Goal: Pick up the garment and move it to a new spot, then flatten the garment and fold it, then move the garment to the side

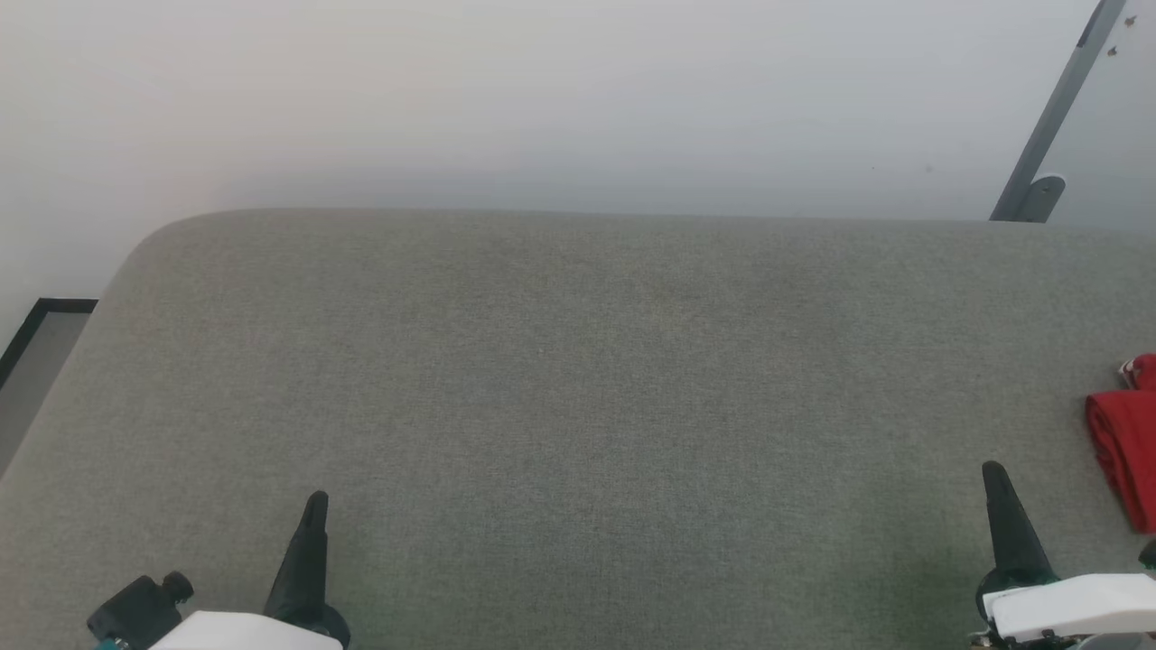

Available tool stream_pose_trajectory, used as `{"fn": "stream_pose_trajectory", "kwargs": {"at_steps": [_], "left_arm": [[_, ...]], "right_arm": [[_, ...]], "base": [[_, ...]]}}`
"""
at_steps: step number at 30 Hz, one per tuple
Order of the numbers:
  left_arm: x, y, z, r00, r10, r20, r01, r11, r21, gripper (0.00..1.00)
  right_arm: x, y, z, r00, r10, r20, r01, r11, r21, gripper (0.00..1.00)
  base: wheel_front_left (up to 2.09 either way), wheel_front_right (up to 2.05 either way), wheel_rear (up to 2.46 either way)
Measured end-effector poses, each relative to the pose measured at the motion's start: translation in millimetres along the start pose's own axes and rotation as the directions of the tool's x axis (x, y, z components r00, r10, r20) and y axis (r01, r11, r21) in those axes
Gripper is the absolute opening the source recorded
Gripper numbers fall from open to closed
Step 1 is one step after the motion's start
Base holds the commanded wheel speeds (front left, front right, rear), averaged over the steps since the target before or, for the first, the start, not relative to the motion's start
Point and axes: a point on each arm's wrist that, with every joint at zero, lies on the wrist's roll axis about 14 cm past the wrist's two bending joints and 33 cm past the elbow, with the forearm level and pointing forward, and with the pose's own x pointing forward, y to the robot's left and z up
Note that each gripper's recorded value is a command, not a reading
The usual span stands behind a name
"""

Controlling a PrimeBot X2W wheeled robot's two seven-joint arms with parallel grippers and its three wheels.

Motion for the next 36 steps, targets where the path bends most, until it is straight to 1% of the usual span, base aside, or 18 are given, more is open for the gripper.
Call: {"fn": "stream_pose_trajectory", "kwargs": {"at_steps": [10,12,15,24,36], "left_arm": [[7.5,-2.3,-1.7,1.0,0.002,-0.012,-0.003,0.995,-0.103,0.0],[11.0,-4.5,-1.1,1.0,-0.002,-0.011,0.0,0.99,-0.141,0.0],[12.5,-5.0,-2.6,1.0,-0.002,-0.018,-0.001,0.986,-0.166,0.0],[18.8,-8.4,-5.1,1.0,-0.007,-0.03,-0.001,0.966,-0.258,0.0],[28.3,-15.1,-5.7,0.999,-0.024,-0.039,0.009,0.936,-0.353,0.0]], "right_arm": [[2.9,0.3,-1.6,1.0,-0.008,-0.006,0.009,0.994,0.107,0.0],[4.5,1.4,-1.3,1.0,-0.006,-0.007,0.007,0.991,0.137,0.0],[5.9,2.5,-0.9,1.0,-0.004,-0.008,0.005,0.987,0.163,0.0],[8.7,2.7,-1.6,1.0,-0.007,-0.014,0.01,0.97,0.244,0.0],[11.2,4.0,-2.2,1.0,-0.005,-0.019,0.011,0.94,0.341,0.0]], "base": [[0.0,0.0,0.0],[0.0,0.0,0.0],[0.0,0.0,0.0],[0.0,0.0,0.0],[0.0,0.0,0.0]]}}
